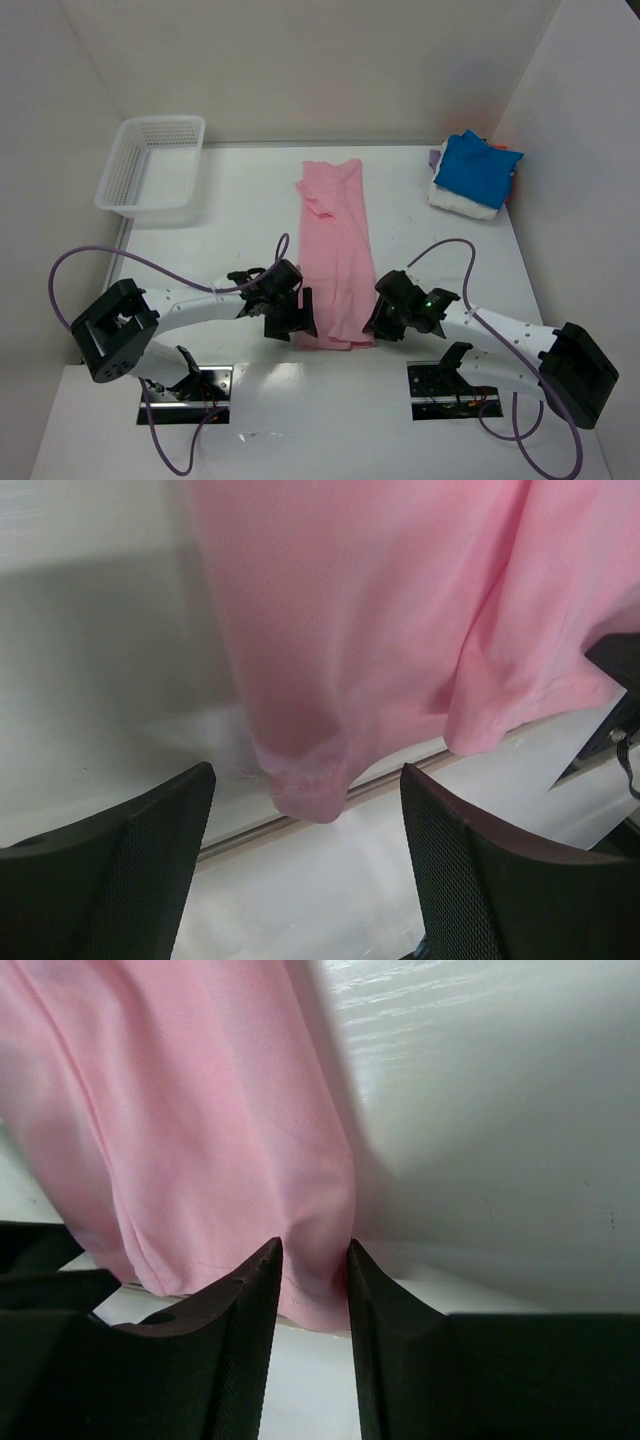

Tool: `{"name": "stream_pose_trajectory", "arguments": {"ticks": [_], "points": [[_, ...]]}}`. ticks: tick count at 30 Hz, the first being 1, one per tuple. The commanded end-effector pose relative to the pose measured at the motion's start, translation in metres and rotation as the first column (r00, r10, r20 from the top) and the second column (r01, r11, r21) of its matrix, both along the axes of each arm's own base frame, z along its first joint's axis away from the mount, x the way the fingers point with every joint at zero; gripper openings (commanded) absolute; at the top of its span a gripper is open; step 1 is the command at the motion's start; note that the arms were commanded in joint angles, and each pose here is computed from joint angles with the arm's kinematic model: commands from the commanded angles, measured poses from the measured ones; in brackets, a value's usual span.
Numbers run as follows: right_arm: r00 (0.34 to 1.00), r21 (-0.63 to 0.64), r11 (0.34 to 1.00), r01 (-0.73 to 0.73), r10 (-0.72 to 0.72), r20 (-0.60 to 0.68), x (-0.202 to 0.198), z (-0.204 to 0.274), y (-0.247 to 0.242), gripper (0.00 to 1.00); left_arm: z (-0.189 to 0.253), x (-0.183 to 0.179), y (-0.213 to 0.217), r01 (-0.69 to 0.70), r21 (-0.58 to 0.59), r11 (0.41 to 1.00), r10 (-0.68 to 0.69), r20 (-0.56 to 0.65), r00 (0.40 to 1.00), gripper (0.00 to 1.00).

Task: Fold and stack the t-shirts
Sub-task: Grab the bottom of the folded rectangular tshirt with both arms

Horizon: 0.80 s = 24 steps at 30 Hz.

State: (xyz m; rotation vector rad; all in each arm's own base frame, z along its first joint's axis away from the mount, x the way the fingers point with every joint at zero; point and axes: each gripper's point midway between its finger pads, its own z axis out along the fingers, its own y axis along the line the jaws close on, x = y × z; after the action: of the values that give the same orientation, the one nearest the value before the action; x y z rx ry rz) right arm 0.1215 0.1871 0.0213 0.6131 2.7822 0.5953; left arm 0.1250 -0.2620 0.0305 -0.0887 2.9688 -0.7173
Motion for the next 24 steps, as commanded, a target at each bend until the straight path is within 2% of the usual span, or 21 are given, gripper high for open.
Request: {"name": "stream_pose_trajectory", "arguments": {"ticks": [1,5,10,11,14,18,20,21,24], "points": [[0.998,0.020,1.000,0.008,-0.010,0.068,0.009,0.004,0.001,0.36,-0.003,0.003,0.000,-0.076,0.002,0.997,0.076,-0.006,0.997,0.82],[0.997,0.029,1.000,0.008,-0.010,0.076,0.007,0.006,0.000,0.35,-0.012,0.005,0.003,-0.103,0.043,0.994,0.102,0.005,0.995,0.82],[0.997,0.052,0.999,0.010,-0.014,0.081,0.003,0.008,-0.002,0.32,-0.020,0.002,0.002,-0.115,0.064,0.991,0.116,-0.018,0.993,0.68],[0.996,0.054,0.998,0.011,-0.015,0.082,0.003,0.008,-0.002,0.30,-0.020,0.002,0.002,-0.115,0.064,0.991,0.116,-0.018,0.993,0.61],[0.997,0.058,0.998,0.006,-0.011,0.075,0.001,0.006,-0.002,0.28,-0.023,-0.001,0.002,-0.115,0.071,0.991,0.118,-0.026,0.993,0.51],[0.997,0.048,0.999,-0.011,0.007,0.080,0.003,0.005,0.000,0.15,-0.021,0.000,0.007,-0.141,0.094,0.986,0.143,-0.016,0.990,0.36],[0.996,0.046,0.999,-0.021,0.017,0.088,0.006,0.009,0.003,0.12,-0.015,-0.001,0.008,-0.150,0.087,0.985,0.150,-0.003,0.989,0.07],[0.995,0.048,0.998,-0.027,0.023,0.095,0.008,0.012,0.005,0.10,-0.012,0.000,0.007,-0.150,0.076,0.986,0.150,0.003,0.989,0.01],[0.993,0.048,0.998,-0.031,0.025,0.115,0.013,0.020,0.007,0.04,0.002,0.005,0.006,-0.160,0.057,0.985,0.159,0.034,0.987,0.00]]}}
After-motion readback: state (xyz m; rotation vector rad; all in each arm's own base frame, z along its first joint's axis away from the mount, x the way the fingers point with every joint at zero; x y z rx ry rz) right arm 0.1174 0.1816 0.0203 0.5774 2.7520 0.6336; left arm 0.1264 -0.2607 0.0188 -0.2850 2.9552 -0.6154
